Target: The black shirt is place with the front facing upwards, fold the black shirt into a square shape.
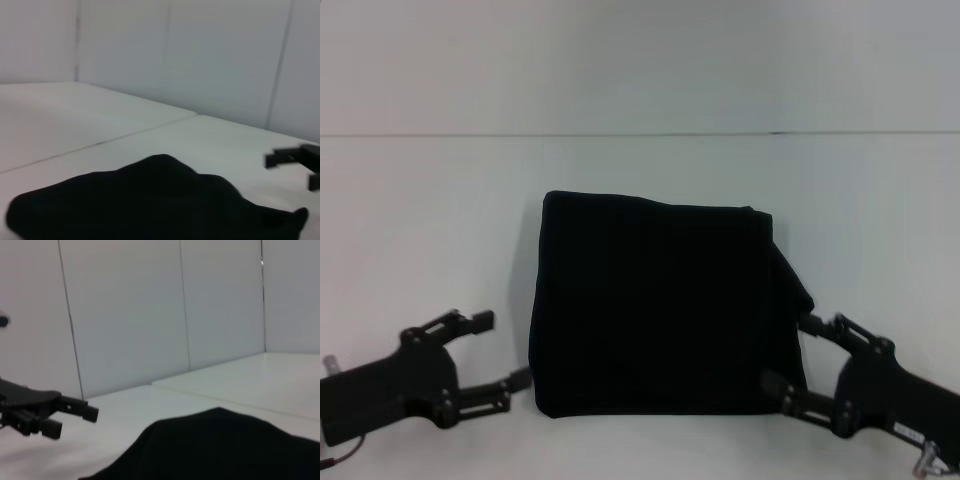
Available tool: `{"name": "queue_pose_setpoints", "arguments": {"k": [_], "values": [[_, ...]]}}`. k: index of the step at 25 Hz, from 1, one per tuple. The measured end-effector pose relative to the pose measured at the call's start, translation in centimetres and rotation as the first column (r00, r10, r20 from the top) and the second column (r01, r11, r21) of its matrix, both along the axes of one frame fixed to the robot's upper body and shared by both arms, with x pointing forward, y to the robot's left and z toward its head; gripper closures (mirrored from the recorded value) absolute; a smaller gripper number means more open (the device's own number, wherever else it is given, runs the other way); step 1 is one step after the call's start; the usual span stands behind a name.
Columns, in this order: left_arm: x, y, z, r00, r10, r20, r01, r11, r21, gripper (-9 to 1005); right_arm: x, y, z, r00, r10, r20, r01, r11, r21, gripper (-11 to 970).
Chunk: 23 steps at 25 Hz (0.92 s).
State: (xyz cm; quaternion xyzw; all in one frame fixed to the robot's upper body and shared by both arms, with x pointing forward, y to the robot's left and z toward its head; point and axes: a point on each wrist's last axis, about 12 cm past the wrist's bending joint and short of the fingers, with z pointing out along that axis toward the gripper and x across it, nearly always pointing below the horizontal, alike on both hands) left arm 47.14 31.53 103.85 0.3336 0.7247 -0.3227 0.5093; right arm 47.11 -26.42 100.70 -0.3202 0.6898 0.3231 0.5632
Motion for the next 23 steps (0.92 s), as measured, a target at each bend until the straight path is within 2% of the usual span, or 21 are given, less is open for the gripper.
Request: {"name": "queue_pose_setpoints", "arguments": {"k": [5,23], "values": [[-0.3,1.1,0.0,0.996,0.091,0.017,-0.09,0.996,-0.027,64,-0.8,-0.6,-0.7,0.999,-0.03,-0.027,0.029,0.999,-0.018,33],[-0.5,0.7,-1.3,0.996,0.079,-0.047,-0.078,0.997,0.016,64,-0.8,-0.7,-0.8,0.999,-0.037,-0.038,0.036,0.999,-0.02,32]]}}
